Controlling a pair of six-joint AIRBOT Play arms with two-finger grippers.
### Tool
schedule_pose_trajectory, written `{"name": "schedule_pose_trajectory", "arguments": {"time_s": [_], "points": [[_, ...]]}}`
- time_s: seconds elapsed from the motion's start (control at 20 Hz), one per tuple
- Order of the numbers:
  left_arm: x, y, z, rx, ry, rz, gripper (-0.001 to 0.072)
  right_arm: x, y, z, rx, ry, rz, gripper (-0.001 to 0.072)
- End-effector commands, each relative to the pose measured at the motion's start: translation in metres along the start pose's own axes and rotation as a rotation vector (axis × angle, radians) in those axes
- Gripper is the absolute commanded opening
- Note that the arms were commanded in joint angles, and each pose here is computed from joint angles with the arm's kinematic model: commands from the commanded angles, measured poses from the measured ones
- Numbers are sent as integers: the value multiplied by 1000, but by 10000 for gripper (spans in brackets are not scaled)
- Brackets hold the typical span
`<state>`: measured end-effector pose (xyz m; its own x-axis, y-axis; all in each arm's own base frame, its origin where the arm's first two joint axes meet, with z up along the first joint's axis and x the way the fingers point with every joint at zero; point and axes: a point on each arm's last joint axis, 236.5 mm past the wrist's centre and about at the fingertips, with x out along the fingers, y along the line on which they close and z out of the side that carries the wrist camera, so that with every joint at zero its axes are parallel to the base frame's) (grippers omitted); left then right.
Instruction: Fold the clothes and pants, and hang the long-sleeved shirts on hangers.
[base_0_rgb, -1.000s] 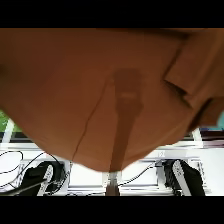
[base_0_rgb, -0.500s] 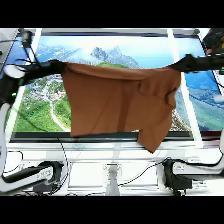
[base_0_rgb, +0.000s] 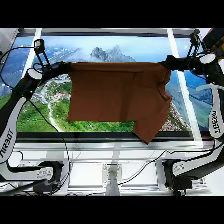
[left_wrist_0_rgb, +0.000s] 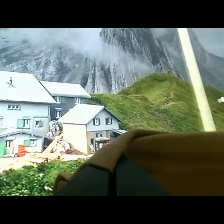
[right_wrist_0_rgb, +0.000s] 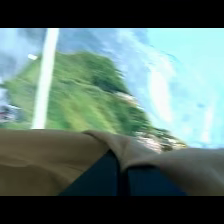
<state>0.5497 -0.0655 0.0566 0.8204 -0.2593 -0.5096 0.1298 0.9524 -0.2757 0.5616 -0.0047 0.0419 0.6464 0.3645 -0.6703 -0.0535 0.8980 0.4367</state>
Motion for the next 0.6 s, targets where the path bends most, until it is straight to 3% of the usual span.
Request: {"name": "schedule_pose_trajectory", "arguments": {"time_s": [0.0, 0.55], "points": [[6, 16, -3, -25, -6, 33, 12, 3, -37, -12, -22, 35, -140, 16], [37, 6, -120, -53, 358, -69, 13, 28, -55, -128, 75, 306, -140, 16]]}}
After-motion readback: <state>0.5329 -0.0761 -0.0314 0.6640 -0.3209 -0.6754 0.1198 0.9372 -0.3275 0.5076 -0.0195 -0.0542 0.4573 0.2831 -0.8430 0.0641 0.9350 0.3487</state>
